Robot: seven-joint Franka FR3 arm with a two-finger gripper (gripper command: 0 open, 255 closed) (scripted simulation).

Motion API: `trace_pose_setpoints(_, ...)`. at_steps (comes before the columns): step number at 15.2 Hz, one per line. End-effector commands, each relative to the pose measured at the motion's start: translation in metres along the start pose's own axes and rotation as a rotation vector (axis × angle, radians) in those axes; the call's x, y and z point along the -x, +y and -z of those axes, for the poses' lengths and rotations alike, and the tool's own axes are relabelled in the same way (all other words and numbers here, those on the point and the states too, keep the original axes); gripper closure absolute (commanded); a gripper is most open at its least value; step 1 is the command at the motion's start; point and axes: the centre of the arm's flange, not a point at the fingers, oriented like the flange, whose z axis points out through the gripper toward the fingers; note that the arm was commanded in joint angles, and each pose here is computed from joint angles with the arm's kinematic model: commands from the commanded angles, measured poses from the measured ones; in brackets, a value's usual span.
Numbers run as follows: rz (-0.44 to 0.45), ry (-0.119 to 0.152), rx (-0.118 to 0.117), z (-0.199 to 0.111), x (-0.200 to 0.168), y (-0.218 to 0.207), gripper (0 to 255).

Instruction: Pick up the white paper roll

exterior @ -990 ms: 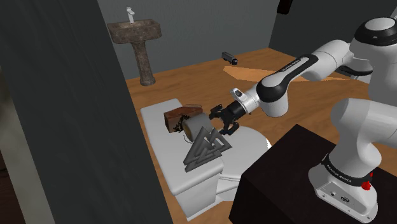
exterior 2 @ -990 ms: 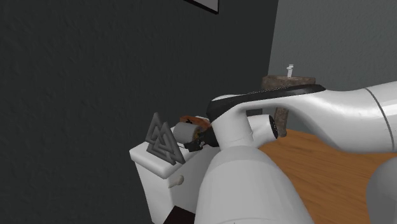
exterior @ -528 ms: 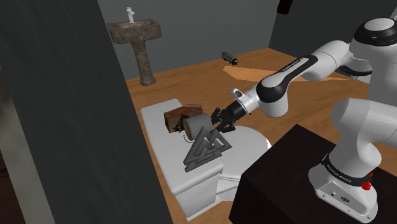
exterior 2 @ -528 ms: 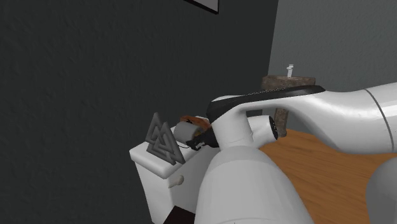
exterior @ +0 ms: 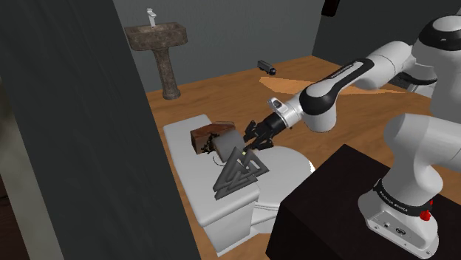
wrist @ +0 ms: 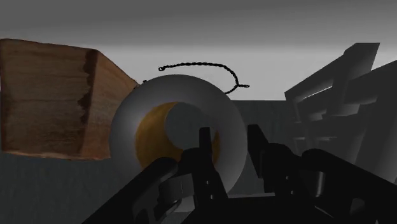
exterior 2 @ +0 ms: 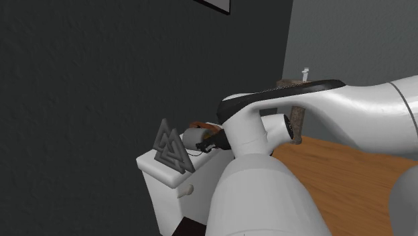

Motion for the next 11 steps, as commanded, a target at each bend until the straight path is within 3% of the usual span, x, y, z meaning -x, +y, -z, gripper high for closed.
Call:
trace_pose_setpoints(1,0.0,0.0,0.0,0.005,-0.009,0.001,255)
trace_pose_setpoints(11,0.0,0.0,0.0,0.027,-0.052,0.005,255)
